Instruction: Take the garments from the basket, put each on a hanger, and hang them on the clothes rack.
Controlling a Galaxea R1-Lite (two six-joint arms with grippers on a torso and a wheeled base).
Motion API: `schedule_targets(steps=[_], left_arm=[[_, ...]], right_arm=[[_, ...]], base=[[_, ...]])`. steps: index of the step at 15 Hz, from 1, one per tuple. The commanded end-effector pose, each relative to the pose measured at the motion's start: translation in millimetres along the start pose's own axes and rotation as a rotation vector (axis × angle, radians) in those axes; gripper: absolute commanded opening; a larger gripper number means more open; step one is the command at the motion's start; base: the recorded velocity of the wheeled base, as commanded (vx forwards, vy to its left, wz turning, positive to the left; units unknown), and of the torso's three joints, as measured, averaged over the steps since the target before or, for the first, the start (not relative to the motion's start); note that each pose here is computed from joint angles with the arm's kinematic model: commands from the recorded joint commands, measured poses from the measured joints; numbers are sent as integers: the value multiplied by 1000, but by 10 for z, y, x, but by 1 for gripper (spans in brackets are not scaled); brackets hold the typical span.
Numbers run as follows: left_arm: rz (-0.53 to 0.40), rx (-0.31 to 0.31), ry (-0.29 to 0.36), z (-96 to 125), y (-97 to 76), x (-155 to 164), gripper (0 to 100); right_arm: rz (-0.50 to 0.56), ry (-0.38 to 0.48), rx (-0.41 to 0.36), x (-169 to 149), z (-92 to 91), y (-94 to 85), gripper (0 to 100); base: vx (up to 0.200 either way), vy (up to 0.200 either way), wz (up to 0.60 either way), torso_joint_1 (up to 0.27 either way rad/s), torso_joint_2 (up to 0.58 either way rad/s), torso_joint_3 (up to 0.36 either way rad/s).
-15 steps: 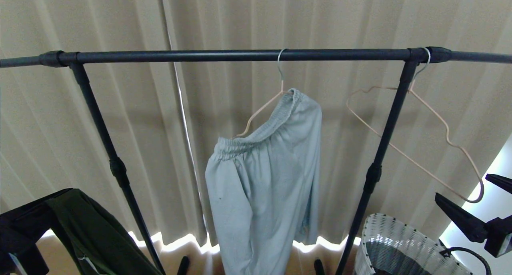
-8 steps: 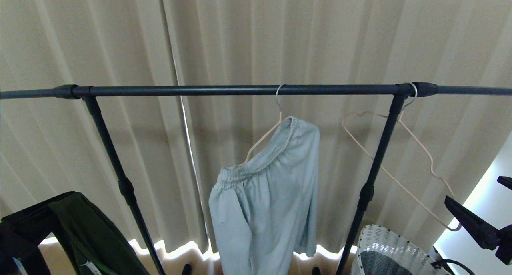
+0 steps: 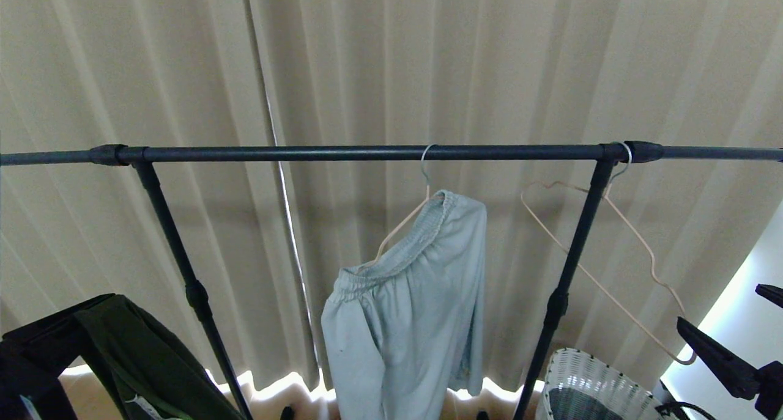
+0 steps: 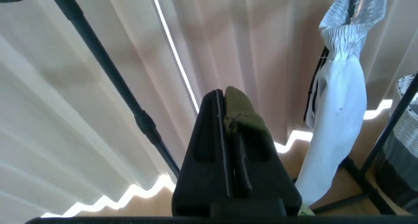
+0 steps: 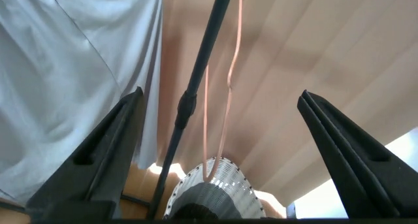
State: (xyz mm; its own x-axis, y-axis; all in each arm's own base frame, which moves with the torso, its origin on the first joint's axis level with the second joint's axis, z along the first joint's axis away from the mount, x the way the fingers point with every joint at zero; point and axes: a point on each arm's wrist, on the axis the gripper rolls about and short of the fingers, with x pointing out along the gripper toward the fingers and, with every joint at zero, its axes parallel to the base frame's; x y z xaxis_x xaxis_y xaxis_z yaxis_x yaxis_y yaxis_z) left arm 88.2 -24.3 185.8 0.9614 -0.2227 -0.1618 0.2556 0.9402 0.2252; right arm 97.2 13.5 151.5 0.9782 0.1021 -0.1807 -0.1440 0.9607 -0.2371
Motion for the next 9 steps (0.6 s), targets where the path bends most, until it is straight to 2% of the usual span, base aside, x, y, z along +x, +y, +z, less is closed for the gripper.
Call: schedule_targets(steps=[1,3,5,7,8,9], left_arm=[[7,-2,-19,31,10,-20,0],[8,-3,-49,54,14,-76,0],[6,-1,-49,65,15,-68,0],[-40,-1,-52,77,1,-35,0],[-69,1,-83,107,0,-31,0],[-74,3,-92,112,0,-35,0]], right_arm=[[2,14,2,-4,-10,1,100],[-40,28,10,-32,18,-45,100],[-51,41,18,-11,195,-105,100],[-67,126,49,51,452,-211,100],[-59,195,58,112,580,-259,100],[-58,223,62,147,605,-274,100]], base=[[0,0,0,0,0,0],[0,0,0,0,0,0],[0,0,0,0,0,0],[0,0,0,0,0,0],[0,0,0,0,0,0],[0,0,0,0,0,0]])
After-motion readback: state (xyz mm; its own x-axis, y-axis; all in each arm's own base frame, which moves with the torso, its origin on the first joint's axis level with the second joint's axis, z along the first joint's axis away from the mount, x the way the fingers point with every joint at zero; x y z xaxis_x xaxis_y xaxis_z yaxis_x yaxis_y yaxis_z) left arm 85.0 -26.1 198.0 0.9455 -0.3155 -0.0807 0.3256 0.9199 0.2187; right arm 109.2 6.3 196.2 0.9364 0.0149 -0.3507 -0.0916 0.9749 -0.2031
